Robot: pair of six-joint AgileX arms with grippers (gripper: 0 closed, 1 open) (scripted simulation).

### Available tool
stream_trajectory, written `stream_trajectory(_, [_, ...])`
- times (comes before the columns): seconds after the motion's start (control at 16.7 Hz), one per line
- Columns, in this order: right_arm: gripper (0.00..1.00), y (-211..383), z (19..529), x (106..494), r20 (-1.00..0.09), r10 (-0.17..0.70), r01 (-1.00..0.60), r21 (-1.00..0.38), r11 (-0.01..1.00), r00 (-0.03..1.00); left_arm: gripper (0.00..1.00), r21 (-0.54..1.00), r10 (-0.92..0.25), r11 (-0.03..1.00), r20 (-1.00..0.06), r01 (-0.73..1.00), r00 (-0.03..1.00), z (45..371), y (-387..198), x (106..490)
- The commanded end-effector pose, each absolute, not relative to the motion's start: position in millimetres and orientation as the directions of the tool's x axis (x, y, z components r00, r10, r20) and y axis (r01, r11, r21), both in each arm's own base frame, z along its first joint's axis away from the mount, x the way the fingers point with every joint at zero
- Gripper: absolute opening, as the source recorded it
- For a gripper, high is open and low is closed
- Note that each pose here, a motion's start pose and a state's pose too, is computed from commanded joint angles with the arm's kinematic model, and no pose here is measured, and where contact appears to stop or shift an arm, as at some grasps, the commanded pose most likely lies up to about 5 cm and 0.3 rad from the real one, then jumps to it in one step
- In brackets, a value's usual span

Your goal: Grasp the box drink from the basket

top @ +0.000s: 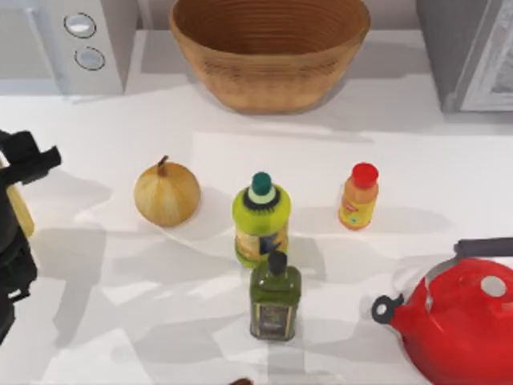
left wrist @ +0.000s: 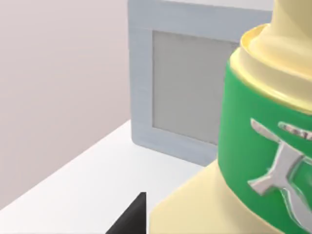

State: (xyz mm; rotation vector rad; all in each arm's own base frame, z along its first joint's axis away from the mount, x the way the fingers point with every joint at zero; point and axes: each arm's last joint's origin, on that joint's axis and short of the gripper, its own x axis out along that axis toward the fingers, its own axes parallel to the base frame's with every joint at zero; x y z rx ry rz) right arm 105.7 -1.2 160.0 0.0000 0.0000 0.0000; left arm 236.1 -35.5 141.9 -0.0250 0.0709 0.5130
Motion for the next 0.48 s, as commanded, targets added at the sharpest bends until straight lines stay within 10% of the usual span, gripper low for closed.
stream_trajectory(0.12, [1.00,-1.2,160.0,105.7,0.000,0.000,0.000,0.000,1.000,1.000,0.98,-0.006,0.489,0.871,-0.074,-0.491,0.869,141.9,-35.5,236.1])
stream_trajectory(0.48, [1.00,-1.2,160.0,105.7,0.000,0.000,0.000,0.000,1.000,1.000,1.00,-0.006,0.489,0.871,-0.074,-0.491,0.869,141.9,-35.5,236.1])
